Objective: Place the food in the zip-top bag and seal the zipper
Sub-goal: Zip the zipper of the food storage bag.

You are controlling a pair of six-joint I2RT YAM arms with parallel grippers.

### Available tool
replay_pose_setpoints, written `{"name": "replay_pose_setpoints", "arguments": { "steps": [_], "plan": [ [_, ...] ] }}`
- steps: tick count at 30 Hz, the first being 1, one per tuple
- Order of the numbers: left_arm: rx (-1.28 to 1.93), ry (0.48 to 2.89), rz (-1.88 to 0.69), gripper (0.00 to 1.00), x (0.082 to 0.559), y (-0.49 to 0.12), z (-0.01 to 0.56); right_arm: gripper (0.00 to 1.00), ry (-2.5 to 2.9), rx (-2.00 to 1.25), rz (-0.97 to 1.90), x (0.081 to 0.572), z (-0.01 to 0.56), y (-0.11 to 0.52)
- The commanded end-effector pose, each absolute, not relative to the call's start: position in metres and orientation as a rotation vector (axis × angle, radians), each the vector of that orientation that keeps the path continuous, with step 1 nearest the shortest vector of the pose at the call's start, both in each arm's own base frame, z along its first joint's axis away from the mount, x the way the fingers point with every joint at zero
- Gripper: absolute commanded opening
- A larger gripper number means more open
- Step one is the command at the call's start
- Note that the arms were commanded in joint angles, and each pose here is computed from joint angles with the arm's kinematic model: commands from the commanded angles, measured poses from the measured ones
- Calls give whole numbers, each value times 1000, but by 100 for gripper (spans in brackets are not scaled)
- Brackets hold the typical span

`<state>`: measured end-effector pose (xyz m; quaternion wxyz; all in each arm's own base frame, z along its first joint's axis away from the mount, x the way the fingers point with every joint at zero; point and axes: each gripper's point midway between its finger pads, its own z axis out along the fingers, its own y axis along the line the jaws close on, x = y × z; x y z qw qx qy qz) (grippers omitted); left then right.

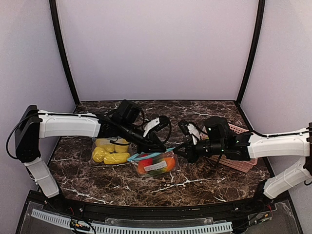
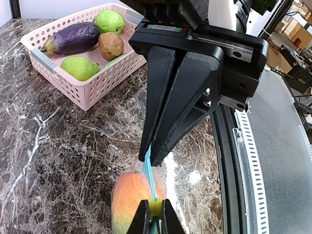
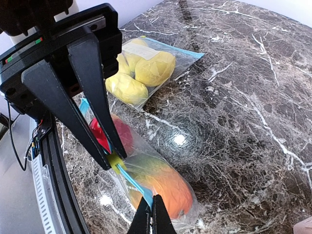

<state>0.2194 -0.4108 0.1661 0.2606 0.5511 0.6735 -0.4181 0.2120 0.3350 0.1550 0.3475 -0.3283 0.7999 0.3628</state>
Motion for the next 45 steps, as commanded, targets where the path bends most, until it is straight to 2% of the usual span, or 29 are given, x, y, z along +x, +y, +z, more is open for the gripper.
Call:
{"name": "replay_pose_setpoints", "arguments": {
  "steps": [1, 45],
  "plan": [
    [1475, 2031, -1111, 1, 204, -376, 142, 0, 2161, -657, 723, 247, 141, 294],
    [1326, 2154, -1015, 1, 205, -331, 118, 0, 2266, -421, 506, 271, 128, 240]
  ]
}}
